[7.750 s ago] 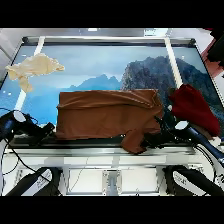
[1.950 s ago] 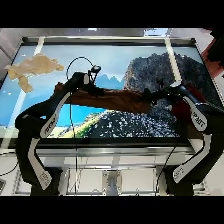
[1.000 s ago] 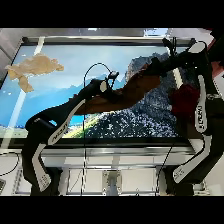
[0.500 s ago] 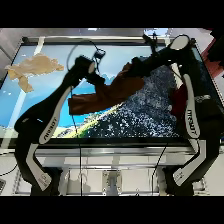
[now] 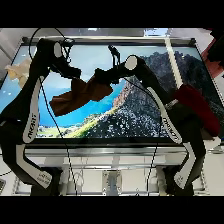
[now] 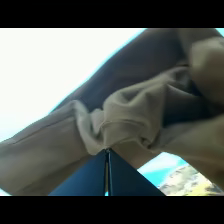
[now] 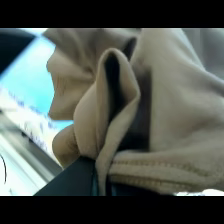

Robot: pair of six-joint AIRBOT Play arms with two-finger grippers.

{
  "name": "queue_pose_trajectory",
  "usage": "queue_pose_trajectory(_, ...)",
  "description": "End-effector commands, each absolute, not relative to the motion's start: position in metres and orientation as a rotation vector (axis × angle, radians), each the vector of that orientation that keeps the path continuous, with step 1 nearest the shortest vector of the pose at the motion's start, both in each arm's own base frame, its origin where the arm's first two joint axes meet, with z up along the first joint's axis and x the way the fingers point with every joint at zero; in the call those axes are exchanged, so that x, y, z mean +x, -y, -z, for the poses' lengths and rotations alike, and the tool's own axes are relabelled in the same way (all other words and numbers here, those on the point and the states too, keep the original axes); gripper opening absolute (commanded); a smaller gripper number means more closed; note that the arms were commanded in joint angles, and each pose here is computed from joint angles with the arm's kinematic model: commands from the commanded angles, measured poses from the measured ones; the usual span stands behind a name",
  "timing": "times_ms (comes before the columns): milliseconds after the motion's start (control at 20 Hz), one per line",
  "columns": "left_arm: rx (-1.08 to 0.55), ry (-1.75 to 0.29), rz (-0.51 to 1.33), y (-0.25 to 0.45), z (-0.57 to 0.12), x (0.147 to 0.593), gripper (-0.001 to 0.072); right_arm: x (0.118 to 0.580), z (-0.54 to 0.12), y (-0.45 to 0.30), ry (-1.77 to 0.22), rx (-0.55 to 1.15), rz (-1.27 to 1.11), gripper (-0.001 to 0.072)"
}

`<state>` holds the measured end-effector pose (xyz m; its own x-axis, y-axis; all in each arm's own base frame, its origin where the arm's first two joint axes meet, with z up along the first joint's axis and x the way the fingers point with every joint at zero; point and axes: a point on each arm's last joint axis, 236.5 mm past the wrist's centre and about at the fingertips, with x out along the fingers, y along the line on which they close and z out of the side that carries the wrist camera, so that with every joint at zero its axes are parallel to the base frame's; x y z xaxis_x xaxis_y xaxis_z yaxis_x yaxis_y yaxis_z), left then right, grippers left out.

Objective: Fold the shirts.

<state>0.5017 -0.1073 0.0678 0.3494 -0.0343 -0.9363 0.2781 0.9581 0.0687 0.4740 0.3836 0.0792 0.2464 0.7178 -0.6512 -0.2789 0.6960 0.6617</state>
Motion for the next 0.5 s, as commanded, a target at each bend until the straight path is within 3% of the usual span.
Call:
queue_pose_trajectory(0, 0.178, -1.178, 0.307, 0.127, -0.071, 0.502, 0.0013, 0.489, -0.084, -0.354, -1.13, 0.494, -0.653, 0.0034)
queue_pose_trajectory(200, 0.171, -1.171, 0.302, 0.127, -0.072, 0.504, 0.0027, 0.506, -0.096, -0.292, -1.13, 0.493, -0.568, 0.0034)
queue_pose_trajectory(250, 0.174, -1.169, 0.304, 0.127, -0.072, 0.504, 0.0148, 0.508, -0.098, -0.278, -1.135, 0.498, -0.55, 0.0034)
queue_pose_trajectory(300, 0.171, -1.156, 0.306, 0.129, -0.073, 0.507, 0.0349, 0.509, -0.099, -0.265, -1.144, 0.502, -0.533, 0.0034)
queue_pose_trajectory(450, 0.108, -1.132, 0.365, 0.148, -0.074, 0.51, 0.0362, 0.508, -0.096, -0.225, -1.188, 0.489, -0.472, 0.0034)
